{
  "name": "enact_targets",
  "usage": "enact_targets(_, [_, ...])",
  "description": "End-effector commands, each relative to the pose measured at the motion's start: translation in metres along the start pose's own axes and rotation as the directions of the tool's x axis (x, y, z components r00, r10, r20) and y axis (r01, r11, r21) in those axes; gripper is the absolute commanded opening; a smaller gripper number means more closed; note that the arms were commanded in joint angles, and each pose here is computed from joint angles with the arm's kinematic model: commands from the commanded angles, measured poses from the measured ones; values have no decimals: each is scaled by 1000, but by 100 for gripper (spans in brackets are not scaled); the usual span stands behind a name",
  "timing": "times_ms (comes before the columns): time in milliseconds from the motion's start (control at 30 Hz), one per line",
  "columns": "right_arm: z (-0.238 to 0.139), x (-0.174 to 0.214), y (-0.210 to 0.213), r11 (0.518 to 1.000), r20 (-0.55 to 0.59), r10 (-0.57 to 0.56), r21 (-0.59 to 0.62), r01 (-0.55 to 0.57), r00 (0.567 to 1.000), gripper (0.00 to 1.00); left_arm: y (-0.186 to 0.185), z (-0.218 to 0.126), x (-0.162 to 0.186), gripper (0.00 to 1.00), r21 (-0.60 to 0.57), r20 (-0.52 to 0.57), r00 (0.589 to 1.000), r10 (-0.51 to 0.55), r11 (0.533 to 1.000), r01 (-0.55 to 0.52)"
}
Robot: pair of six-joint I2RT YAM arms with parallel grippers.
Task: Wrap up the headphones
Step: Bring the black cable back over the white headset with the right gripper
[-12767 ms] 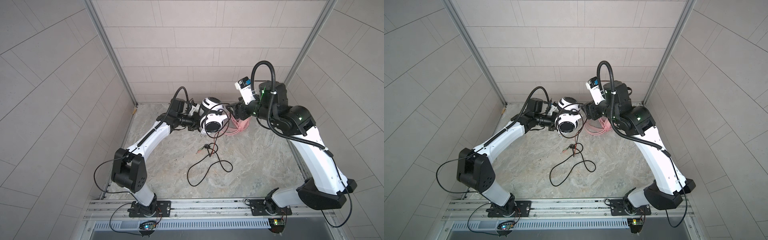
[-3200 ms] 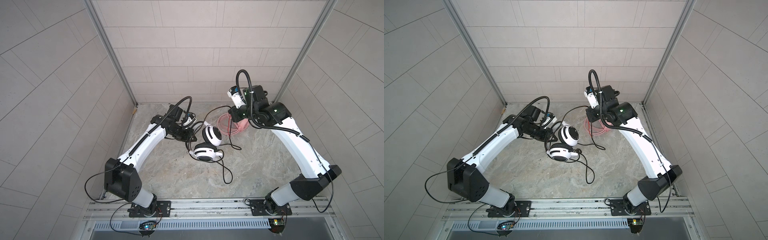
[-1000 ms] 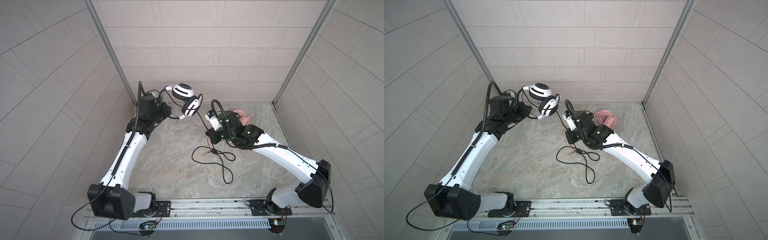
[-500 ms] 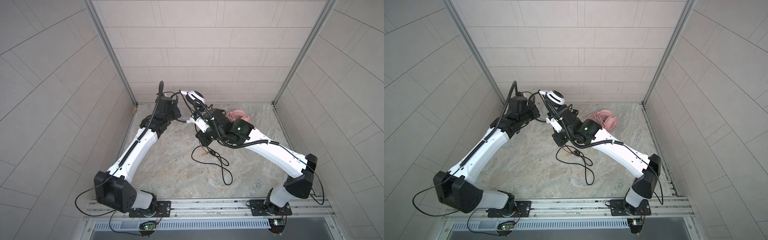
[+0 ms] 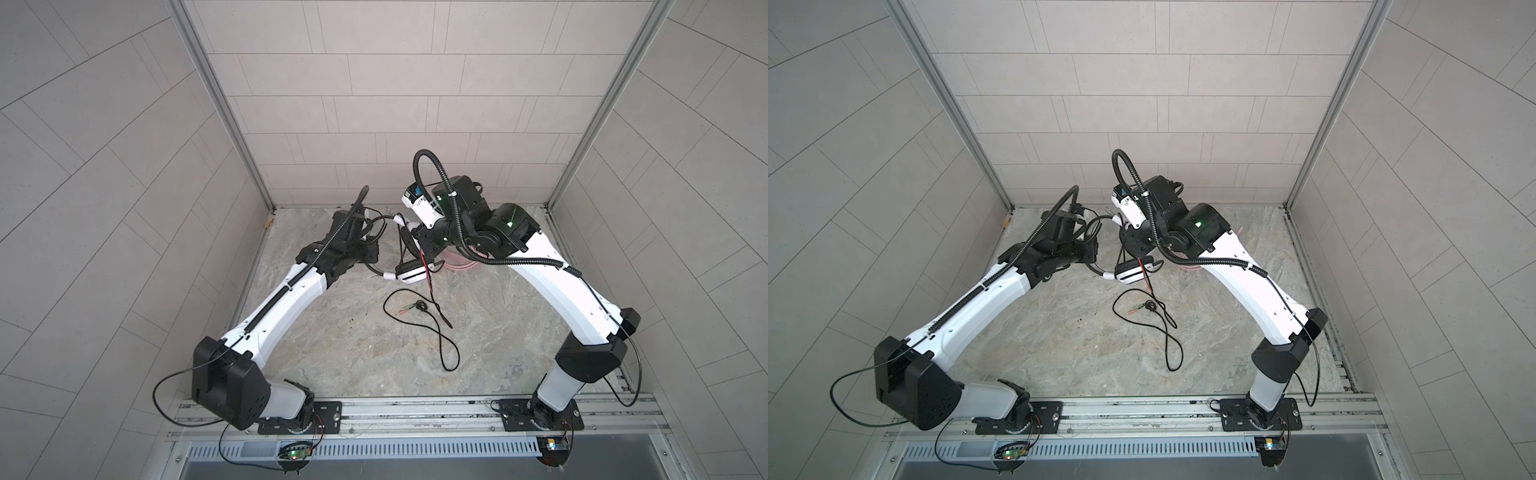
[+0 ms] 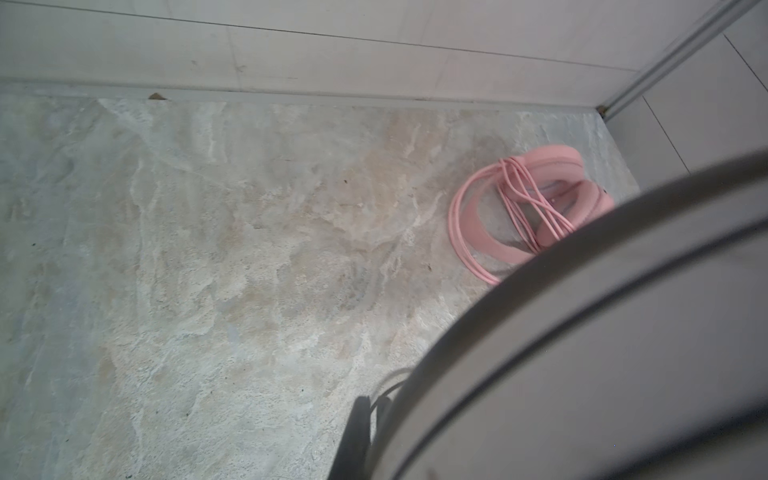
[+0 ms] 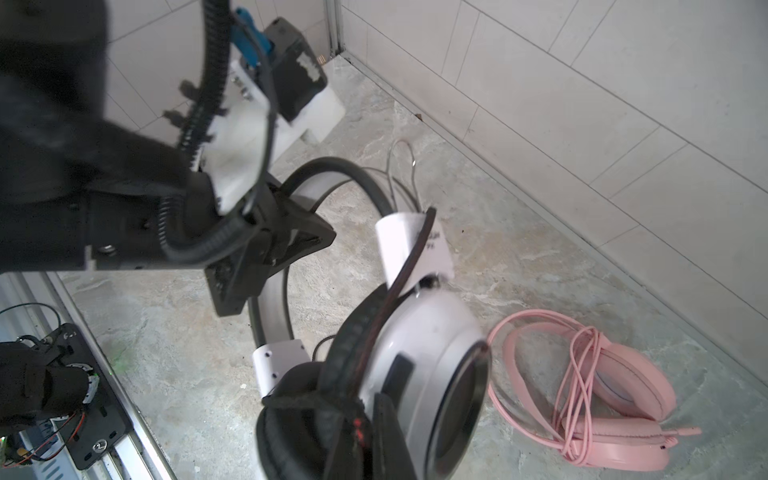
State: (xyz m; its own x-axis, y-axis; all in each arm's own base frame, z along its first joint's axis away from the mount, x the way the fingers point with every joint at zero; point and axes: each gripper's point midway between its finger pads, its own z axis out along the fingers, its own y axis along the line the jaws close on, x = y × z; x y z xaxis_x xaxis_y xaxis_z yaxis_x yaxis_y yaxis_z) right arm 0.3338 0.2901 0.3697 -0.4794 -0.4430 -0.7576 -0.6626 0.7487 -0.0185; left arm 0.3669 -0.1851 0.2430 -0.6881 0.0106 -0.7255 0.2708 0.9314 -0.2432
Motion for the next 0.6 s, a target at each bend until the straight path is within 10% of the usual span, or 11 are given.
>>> enact_targets(0, [-19, -25, -23, 999, 100, 32, 17, -34, 994, 0, -29, -17, 13, 0, 136, -18, 992, 128, 983, -125])
enact_targets(567, [-11, -14, -75, 991, 100, 123, 38, -128, 987, 0, -67, -55, 2, 0, 359, 87, 992, 94, 926, -119])
